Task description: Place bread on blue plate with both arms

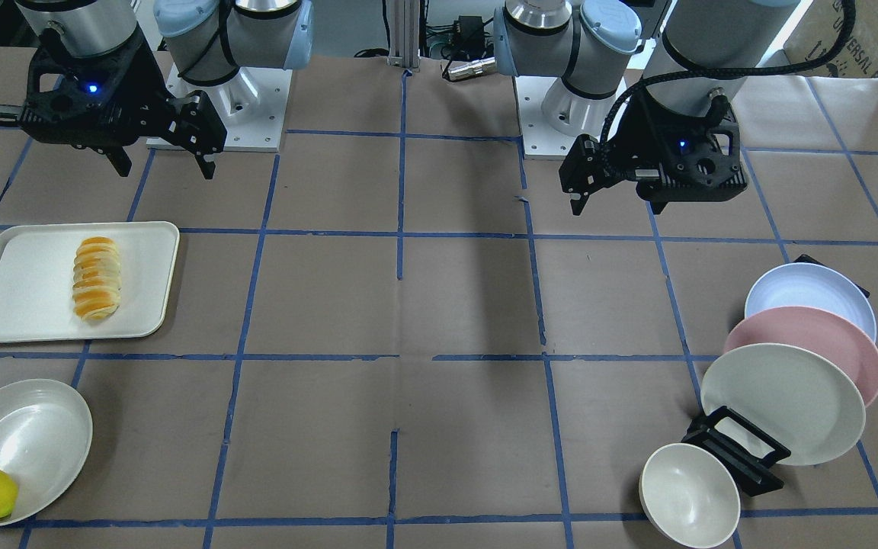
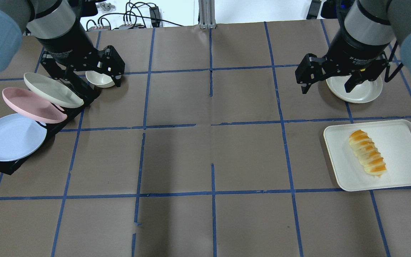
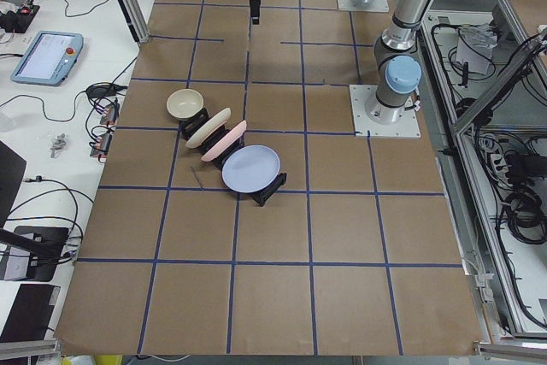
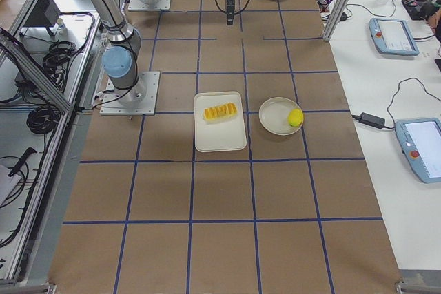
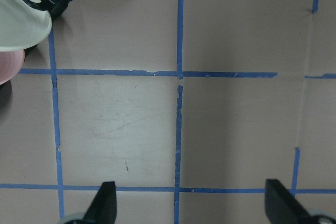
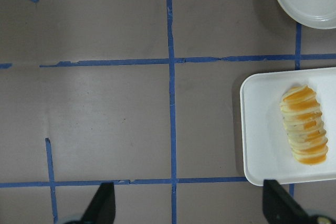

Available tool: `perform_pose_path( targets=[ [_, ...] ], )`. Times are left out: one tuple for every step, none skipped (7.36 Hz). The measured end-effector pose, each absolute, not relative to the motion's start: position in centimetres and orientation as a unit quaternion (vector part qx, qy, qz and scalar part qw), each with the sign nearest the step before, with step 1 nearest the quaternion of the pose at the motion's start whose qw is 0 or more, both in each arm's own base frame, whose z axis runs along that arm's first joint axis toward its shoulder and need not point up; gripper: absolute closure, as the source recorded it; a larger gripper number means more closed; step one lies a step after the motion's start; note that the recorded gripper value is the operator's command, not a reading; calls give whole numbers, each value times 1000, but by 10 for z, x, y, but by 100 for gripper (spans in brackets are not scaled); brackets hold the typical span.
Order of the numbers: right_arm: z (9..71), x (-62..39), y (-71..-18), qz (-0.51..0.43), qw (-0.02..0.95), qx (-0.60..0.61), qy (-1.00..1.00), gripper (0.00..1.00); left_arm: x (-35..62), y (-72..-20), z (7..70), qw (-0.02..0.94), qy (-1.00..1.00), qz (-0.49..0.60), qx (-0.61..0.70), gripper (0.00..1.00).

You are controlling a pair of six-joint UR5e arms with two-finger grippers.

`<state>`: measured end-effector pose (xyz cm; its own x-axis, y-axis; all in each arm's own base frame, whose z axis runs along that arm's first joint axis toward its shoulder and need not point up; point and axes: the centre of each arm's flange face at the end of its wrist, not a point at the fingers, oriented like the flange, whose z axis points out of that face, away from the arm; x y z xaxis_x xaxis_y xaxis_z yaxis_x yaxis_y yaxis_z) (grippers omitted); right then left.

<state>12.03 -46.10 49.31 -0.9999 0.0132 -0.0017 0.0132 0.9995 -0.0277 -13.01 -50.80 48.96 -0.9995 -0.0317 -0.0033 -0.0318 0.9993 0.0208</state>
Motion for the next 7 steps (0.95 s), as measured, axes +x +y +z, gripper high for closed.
perform_pose_path(
  targets=[
    [491, 118, -462, -12, 1, -2, 1000, 1, -130, -507, 489, 3, 1000, 11, -16, 0],
    [482, 106, -464, -8, -6, -32, 999, 1, -129, -506, 487, 5, 1000, 12, -16, 0],
    [467, 84, -465, -2, -15, -62, 998, 1, -120, -507, 488, 6, 1000, 11, -16, 0],
    [446, 58, -465, 0, -23, -82, 996, 3, -96, -510, 489, 6, 1000, 10, -13, 0],
    [421, 35, -462, 0, -30, -92, 995, 3, -64, -515, 490, 5, 1000, 10, -7, 0],
    [391, 16, -457, 0, -33, -100, 994, 4, -27, -518, 490, 3, 1000, 10, 6, 0],
    [358, -5, -449, 0, -35, -116, 993, 4, 12, -519, 490, 2, 1000, 11, 17, 0]
  ],
)
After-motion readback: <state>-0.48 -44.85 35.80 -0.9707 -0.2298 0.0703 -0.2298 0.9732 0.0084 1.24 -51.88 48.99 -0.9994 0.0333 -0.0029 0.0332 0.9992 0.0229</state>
